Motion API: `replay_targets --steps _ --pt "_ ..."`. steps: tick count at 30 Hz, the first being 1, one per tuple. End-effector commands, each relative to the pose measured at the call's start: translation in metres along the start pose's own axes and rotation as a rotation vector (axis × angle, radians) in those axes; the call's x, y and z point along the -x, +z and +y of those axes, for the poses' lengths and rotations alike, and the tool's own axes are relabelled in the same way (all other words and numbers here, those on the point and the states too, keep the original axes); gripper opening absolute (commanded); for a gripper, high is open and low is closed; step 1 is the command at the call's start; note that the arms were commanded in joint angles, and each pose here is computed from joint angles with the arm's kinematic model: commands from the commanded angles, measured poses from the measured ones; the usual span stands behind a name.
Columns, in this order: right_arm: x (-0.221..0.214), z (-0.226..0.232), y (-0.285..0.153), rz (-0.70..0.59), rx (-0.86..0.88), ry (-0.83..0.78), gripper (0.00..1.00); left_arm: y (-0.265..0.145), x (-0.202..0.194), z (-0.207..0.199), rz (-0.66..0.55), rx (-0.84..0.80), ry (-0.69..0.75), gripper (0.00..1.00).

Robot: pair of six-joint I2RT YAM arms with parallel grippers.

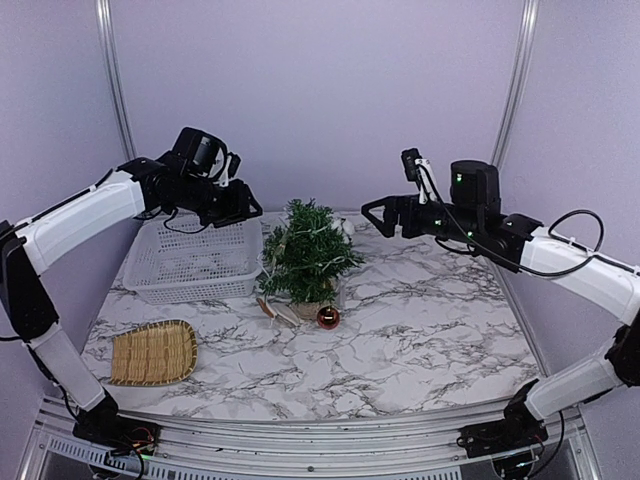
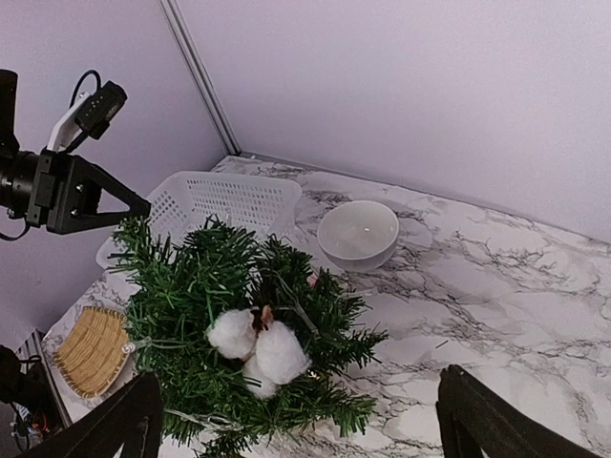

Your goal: Decorate the small christmas tree

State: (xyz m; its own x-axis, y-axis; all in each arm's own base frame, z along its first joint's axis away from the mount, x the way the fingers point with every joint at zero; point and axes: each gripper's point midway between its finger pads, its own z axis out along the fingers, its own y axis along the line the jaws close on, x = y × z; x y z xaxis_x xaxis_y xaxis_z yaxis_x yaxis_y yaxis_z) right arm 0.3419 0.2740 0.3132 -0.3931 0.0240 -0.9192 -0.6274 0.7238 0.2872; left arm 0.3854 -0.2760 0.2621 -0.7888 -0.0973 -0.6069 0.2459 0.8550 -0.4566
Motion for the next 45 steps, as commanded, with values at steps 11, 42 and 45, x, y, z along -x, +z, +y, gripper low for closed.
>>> replay_targets --steps 11,42,45 --pt "0.067 -0.047 0.001 -0.124 -0.096 0.013 0.99 -0.088 0.101 0.086 -0.26 0.095 -0.078 0.99" --pt "-0.001 -0.165 -0.01 0.061 -0.271 0.345 0.99 -0.003 -0.083 0.274 0.277 0.508 -0.17 0.99" --pt "-0.003 -0.167 -0.008 0.073 -0.276 0.347 0.99 -0.006 -0.1 0.301 0.329 0.637 -0.205 0.99"
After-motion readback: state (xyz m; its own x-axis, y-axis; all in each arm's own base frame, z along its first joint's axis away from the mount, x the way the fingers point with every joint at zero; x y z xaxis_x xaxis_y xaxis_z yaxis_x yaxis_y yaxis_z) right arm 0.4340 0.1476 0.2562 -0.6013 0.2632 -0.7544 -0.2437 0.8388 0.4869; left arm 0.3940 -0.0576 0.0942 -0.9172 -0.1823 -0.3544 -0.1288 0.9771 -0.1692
